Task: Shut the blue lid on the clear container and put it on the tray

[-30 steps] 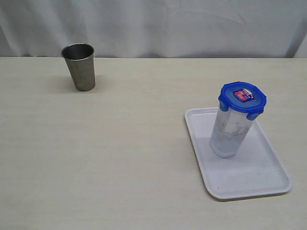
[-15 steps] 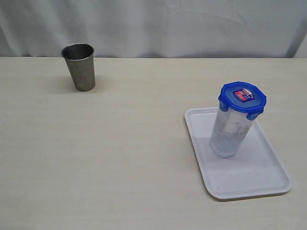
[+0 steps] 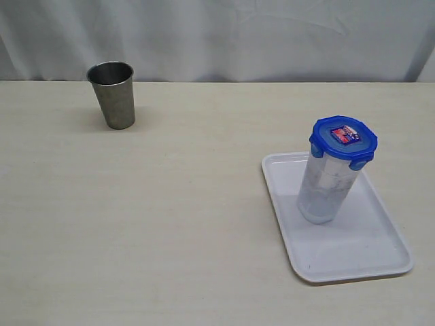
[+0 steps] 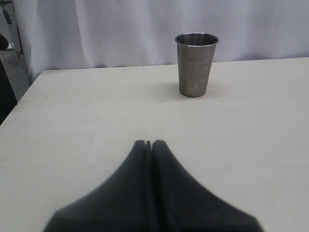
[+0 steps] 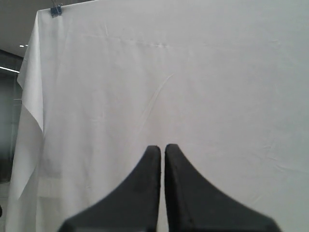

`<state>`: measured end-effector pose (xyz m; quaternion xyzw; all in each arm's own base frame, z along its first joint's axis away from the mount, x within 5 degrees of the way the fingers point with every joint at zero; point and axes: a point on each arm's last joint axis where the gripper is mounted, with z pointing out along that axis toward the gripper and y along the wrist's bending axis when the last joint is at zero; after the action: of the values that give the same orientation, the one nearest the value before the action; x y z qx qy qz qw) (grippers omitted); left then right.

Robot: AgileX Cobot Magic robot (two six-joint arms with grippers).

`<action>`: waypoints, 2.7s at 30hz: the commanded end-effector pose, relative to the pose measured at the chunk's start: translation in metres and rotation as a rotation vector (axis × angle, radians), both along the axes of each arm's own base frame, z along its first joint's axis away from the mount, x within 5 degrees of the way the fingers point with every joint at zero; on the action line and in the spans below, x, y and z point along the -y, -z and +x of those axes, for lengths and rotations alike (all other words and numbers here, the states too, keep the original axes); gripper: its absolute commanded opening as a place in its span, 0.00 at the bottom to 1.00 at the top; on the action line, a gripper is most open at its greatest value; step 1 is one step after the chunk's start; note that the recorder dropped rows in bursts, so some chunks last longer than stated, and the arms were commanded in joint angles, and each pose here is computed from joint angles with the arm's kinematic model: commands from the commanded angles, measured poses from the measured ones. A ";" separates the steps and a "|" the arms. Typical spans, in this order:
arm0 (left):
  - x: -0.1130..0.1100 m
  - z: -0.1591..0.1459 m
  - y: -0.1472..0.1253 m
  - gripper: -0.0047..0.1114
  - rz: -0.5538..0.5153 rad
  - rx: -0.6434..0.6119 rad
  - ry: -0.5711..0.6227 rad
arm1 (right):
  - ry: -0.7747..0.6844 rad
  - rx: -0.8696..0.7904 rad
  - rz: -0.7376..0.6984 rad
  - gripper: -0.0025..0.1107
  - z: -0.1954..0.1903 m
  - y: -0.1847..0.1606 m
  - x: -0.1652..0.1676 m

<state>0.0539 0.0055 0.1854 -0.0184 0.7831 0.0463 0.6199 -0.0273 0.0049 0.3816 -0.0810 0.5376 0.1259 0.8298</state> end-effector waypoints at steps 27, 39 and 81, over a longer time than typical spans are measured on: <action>0.000 0.000 0.000 0.04 0.007 0.004 -0.002 | 0.301 0.016 -0.280 0.06 0.077 0.143 0.000; -0.001 0.000 0.000 0.04 0.025 0.002 -0.003 | 0.246 -0.375 -0.163 0.06 0.084 0.174 0.001; -0.001 0.000 0.000 0.04 0.025 0.002 -0.003 | 0.231 -0.661 -0.168 0.06 0.081 0.200 0.002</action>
<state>0.0538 0.0062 0.1852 -0.0123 0.7839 0.0557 0.6183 0.0535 0.0038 0.1829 -0.0424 0.7906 0.0122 0.6108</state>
